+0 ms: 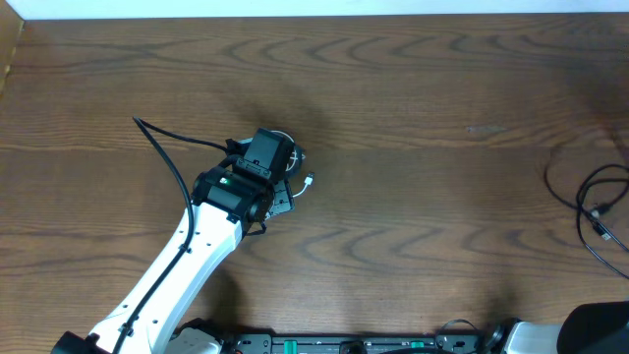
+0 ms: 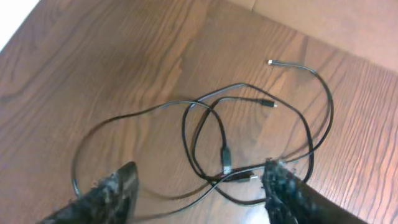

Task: Untangle cables
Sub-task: 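Drop the black cable off the table's right edge with the right gripper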

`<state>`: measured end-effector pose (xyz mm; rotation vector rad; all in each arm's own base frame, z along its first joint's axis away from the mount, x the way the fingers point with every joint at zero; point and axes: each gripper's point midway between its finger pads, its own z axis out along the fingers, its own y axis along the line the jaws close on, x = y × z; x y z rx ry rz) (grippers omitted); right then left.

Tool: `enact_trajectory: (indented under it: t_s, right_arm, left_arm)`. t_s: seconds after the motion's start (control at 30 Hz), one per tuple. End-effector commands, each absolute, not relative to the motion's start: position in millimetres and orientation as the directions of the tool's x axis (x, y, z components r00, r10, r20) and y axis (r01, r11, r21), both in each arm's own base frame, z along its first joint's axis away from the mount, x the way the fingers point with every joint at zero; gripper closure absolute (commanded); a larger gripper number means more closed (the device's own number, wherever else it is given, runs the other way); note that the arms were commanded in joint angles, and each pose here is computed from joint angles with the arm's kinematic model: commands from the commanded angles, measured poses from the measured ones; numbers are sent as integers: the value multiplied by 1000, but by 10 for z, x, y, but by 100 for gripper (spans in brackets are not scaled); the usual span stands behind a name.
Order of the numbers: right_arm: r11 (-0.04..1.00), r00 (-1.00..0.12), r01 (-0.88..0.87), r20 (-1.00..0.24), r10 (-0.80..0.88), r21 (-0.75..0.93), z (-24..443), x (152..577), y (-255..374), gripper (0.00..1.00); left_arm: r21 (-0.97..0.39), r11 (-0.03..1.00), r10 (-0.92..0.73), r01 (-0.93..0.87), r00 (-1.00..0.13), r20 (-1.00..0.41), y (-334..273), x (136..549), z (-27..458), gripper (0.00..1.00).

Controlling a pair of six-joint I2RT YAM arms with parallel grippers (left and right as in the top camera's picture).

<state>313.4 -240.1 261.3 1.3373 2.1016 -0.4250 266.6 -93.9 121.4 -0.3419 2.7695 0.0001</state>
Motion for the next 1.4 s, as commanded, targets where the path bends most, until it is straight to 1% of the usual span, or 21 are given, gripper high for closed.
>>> enact_trajectory:
  t_s: [0.0, 0.17, 0.23, 0.37, 0.5, 0.53, 0.57, 0.63, 0.7, 0.77, 0.83, 0.87, 0.9, 0.93, 1.07, 1.1, 1.37]
  right_arm:
    - [416, -298, 908, -625, 721, 46, 2511, 3079, -2401, 36]
    - [451, -353, 891, -536, 767, 58, 2158, 3064, -2233, 30]
    - [452, -367, 891, -514, 775, 46, 2043, 3031, -2204, 29]
    - [448, -371, 894, -512, 775, 29, 1794, 3018, -2224, 31]
    - [468, -384, 883, -532, 755, 27, 1453, 3057, -2259, 33]
    - [474, -388, 880, -531, 753, 29, 1394, 3061, -2257, 37]
    - [567, -464, 822, -509, 725, 58, 1261, 3164, -2184, 45]
    - [641, -543, 763, -461, 702, 79, 1123, 3245, -2128, 46]
    - [648, -571, 759, -412, 710, 64, 1002, 3234, -2153, 46]
    - [661, -603, 748, -358, 713, 56, 908, 3247, -2170, 44]
    - [676, -640, 735, -279, 715, 45, 818, 3276, -2193, 39]
    - [686, -657, 727, -244, 713, 45, 784, 3296, -2209, 34]
    - [686, -663, 726, -222, 715, 40, 758, 3299, -2231, 32]
    - [680, -662, 732, -201, 722, 35, 733, 3287, -2258, 31]
    - [645, -636, 764, -144, 758, 21, 590, 3226, -2428, 33]
    - [633, -626, 774, -137, 768, 10, 548, 3180, -2482, 36]
    - [543, -541, 839, -151, 828, -27, 431, 2882, -2878, 37]
  left_arm:
    - [-49, 967, -249, -249, -900, -358, -924, 2690, 1262, 30]
    - [-49, 967, -249, -249, -900, -358, -924, 2690, 1262, 30]
    - [-49, 967, -250, -249, -900, -358, -924, 2690, 1262, 30]
    - [-49, 967, -249, -248, -900, -358, -925, 2690, 1262, 30]
    - [-48, 967, -249, -249, -900, -357, -924, 2688, 1261, 30]
    - [-48, 967, -249, -249, -900, -357, -924, 2688, 1261, 30]
    - [-48, 967, -249, -249, -900, -357, -924, 2688, 1261, 30]
    - [-48, 967, -249, -249, -900, -358, -924, 2689, 1262, 30]
    - [-49, 967, -250, -249, -900, -358, -924, 2690, 1262, 30]
    - [-49, 967, -250, -249, -900, -358, -924, 2690, 1262, 30]
    - [-49, 967, -250, -249, -900, -358, -924, 2690, 1262, 30]
    - [-49, 967, -250, -249, -900, -358, -924, 2690, 1262, 30]
    - [-49, 967, -250, -249, -900, -358, -924, 2690, 1262, 30]
    - [-49, 967, -250, -249, -900, -358, -924, 2689, 1262, 30]
    - [-49, 967, -250, -249, -900, -357, -924, 2687, 1261, 30]
    - [-49, 967, -250, -249, -900, -357, -924, 2687, 1261, 30]
    - [-47, 967, -251, -250, -904, -345, -924, 2661, 1251, 30]
